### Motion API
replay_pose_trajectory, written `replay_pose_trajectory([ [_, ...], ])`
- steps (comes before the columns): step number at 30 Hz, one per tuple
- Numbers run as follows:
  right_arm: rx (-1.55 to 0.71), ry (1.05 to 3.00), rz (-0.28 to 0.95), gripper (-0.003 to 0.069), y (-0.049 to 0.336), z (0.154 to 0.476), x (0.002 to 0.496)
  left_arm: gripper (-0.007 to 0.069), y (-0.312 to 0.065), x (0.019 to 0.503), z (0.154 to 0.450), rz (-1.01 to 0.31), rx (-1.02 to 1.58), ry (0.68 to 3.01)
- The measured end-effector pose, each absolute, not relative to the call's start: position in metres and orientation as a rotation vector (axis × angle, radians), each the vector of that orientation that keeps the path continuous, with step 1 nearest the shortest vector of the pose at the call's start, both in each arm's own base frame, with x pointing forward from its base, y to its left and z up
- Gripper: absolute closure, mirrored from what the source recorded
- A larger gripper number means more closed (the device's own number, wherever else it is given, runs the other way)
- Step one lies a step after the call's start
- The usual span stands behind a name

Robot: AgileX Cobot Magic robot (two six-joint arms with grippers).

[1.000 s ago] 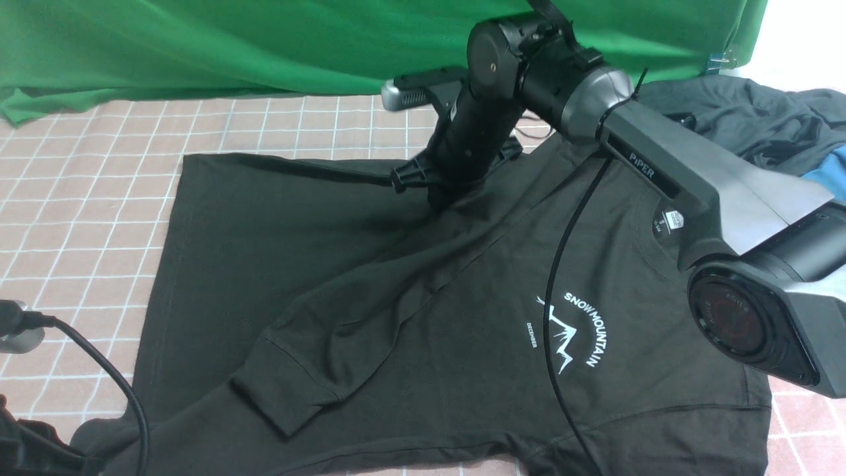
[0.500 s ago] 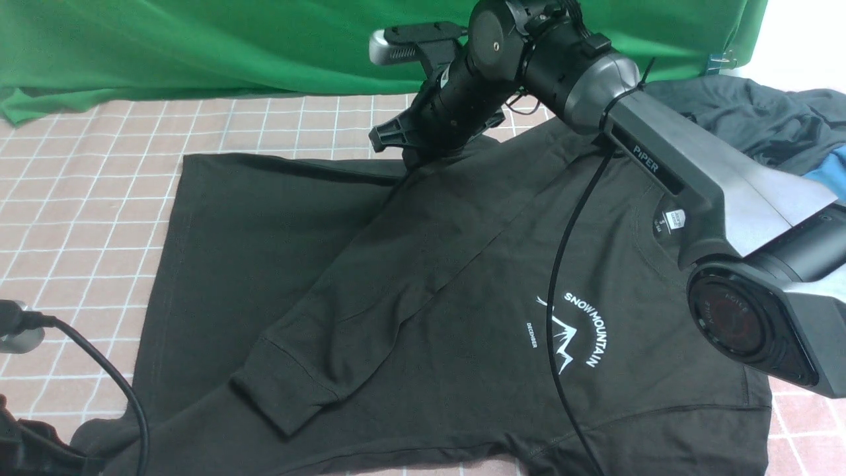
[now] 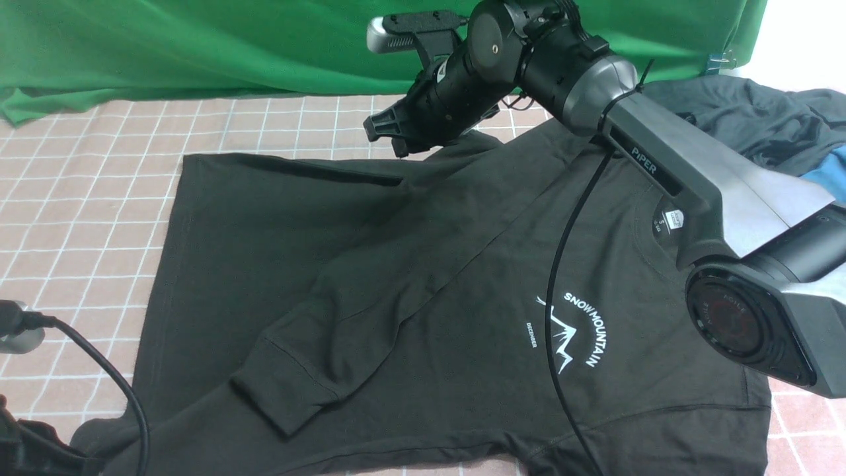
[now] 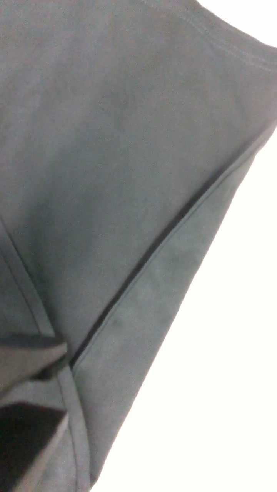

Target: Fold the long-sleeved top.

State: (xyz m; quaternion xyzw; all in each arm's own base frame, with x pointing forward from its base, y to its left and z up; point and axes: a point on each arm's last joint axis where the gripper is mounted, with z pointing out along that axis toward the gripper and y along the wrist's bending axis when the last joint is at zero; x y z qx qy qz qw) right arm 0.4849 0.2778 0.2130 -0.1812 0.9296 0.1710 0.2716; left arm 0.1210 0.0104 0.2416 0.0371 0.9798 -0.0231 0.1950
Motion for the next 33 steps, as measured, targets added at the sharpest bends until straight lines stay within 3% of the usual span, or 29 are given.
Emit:
replay_pose_trajectory([
  [3,-0.525,2.542,0.437,0.0265,0.276,0.212,0.481,0.0586,0.01,0.121,0.241,-0.063,0.106,2.75],
  [5,-0.581,2.592,0.416,0.0246,0.273,0.217,0.475,0.0586,0.01,0.121,0.241,-0.063,0.105,2.751],
  [7,-0.627,2.62,0.389,0.0272,0.268,0.227,0.468,0.0586,0.011,0.121,0.241,-0.062,0.105,2.75],
  [10,-0.679,2.568,0.362,0.0398,0.261,0.261,0.459,0.0586,0.01,0.121,0.242,-0.064,0.103,2.747],
  [11,-0.681,2.563,0.362,0.0407,0.26,0.264,0.458,0.0586,0.01,0.121,0.242,-0.064,0.103,2.746],
  [13,-0.704,2.516,0.349,0.0515,0.252,0.298,0.443,0.0586,0.01,0.121,0.242,-0.065,0.103,2.746],
  [15,-0.72,2.522,0.327,0.0536,0.244,0.31,0.431,0.0586,0.01,0.121,0.242,-0.065,0.103,2.746],
  [20,-0.775,2.577,0.191,0.0543,0.212,0.329,0.386,0.0586,0.01,0.121,0.242,-0.065,0.103,2.746],
  [23,-0.787,2.6,0.116,0.0541,0.197,0.317,0.368,0.0586,0.011,0.121,0.242,-0.062,0.103,2.743],
  [33,-0.751,2.663,0.11,0.0532,0.171,0.305,0.311,0.0586,0.012,0.122,0.242,-0.035,0.111,2.733],
])
